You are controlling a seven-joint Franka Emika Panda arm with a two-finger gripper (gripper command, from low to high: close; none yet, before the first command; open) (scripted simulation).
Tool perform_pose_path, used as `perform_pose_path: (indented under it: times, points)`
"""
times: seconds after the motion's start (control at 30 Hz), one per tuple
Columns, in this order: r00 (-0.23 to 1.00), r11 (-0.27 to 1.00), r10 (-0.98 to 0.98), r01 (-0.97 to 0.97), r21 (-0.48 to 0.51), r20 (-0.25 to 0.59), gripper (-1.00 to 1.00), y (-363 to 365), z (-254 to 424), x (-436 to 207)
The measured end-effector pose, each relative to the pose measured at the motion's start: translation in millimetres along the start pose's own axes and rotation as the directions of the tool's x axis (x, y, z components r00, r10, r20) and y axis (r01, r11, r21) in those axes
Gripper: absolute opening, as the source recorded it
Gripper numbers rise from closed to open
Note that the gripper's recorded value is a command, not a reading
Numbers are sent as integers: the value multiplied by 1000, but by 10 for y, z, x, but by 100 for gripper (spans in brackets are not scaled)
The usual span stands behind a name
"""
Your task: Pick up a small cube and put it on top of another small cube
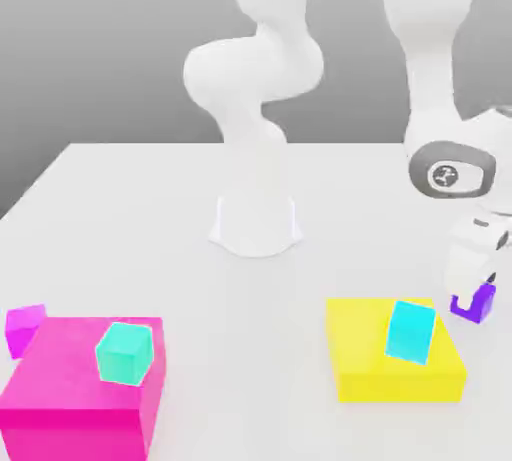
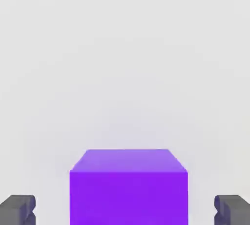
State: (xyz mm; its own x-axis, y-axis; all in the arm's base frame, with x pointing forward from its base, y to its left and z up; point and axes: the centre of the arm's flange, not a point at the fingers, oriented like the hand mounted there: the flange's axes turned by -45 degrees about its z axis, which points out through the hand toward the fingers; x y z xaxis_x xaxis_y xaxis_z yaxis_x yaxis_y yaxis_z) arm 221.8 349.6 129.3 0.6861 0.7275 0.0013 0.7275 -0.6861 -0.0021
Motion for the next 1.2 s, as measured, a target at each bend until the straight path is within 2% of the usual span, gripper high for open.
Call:
perform_pose_path:
  times: [0.2, 0.47, 0.57, 0.73, 0.83, 0.93, 1.07, 1.2]
  points:
    - [1000, 1000, 0, 0, 0, -1, -100, -2, 1, 0]
    - [1000, 1000, -3, 3, -1, -3, -100, -7, -583, 1]
    - [998, 999, -26, 24, -43, -60, -100, 107, -783, 71]
    - [937, 934, 340, -347, -86, -83, -100, 1495, -1050, 234]
    - [829, 824, 552, -559, -98, -91, -100, 2330, -1222, 112]
    - [663, 657, 743, -748, -95, -87, -100, 3155, -1400, -198]
    - [361, 356, 931, -932, -69, -62, -100, 4153, -1642, -905]
    - [17, 16, 1000, -1000, -24, -23, -100, 4908, -1898, -1852]
